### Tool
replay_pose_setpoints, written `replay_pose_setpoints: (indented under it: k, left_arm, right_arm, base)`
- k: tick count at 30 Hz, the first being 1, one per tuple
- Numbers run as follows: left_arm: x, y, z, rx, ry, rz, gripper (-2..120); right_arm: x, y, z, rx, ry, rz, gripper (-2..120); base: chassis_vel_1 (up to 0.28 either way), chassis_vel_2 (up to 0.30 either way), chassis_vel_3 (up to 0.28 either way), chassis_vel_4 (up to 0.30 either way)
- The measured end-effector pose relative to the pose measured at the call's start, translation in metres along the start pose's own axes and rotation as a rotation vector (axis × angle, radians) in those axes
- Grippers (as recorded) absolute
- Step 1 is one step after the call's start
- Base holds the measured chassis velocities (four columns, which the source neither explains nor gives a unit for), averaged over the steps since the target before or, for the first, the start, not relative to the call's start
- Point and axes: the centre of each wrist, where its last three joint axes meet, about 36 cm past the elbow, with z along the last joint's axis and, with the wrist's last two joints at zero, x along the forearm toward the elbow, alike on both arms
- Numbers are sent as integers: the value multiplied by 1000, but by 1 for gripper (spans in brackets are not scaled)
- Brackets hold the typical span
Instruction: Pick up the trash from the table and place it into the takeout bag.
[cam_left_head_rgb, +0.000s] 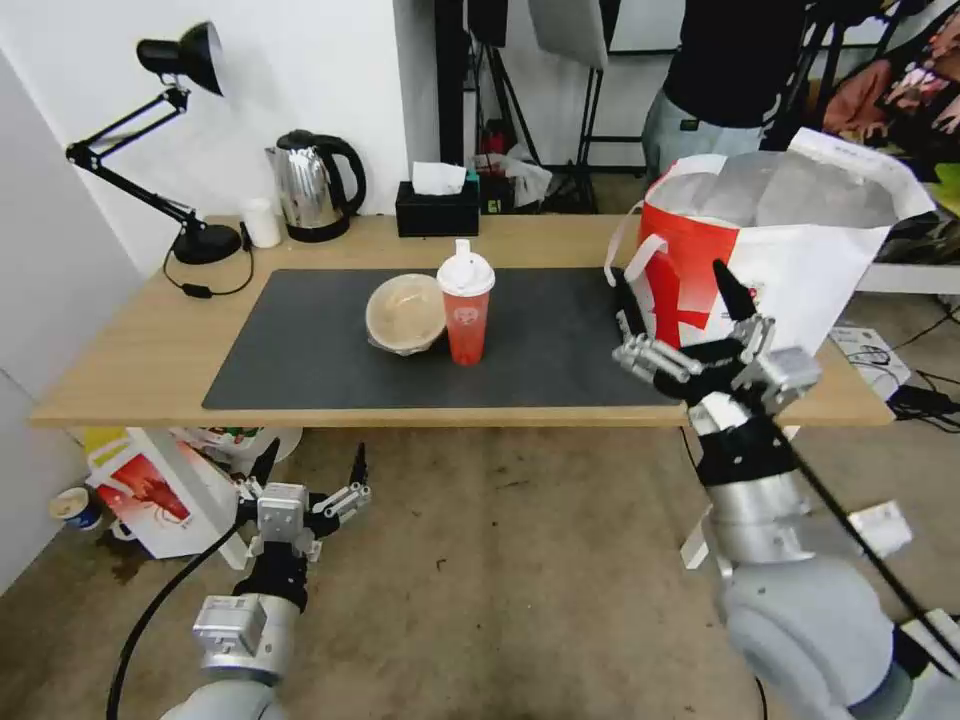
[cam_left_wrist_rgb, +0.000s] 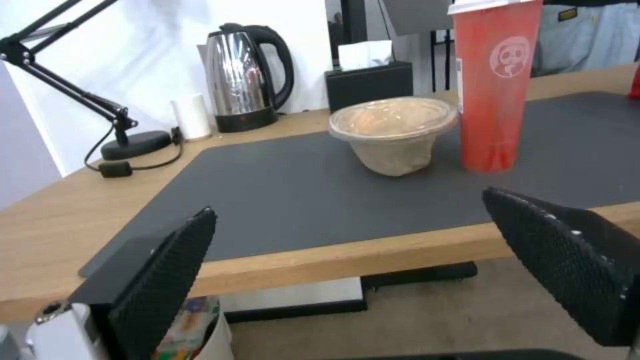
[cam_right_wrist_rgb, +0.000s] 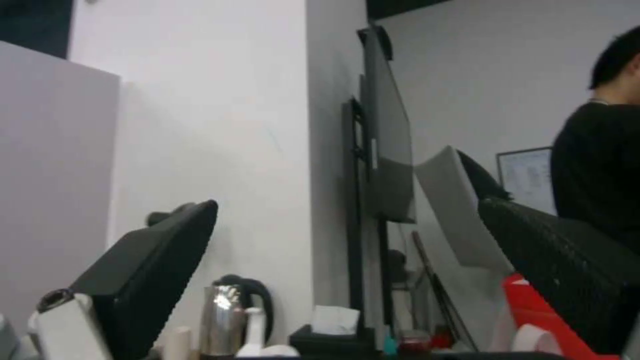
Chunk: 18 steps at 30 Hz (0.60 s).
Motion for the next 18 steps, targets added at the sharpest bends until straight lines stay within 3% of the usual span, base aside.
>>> replay_pose_setpoints:
  k: [7,18]
  left_arm:
    - [0,0,0,0,0,0,100]
    - [0,0,0,0,0,0,100]
  right_arm:
    - [11,4,10,11,-23,-37,100]
    - [72,17,47,17,-19,-92,100]
  base:
    - [0,0,0,0]
    - [0,0,0,0]
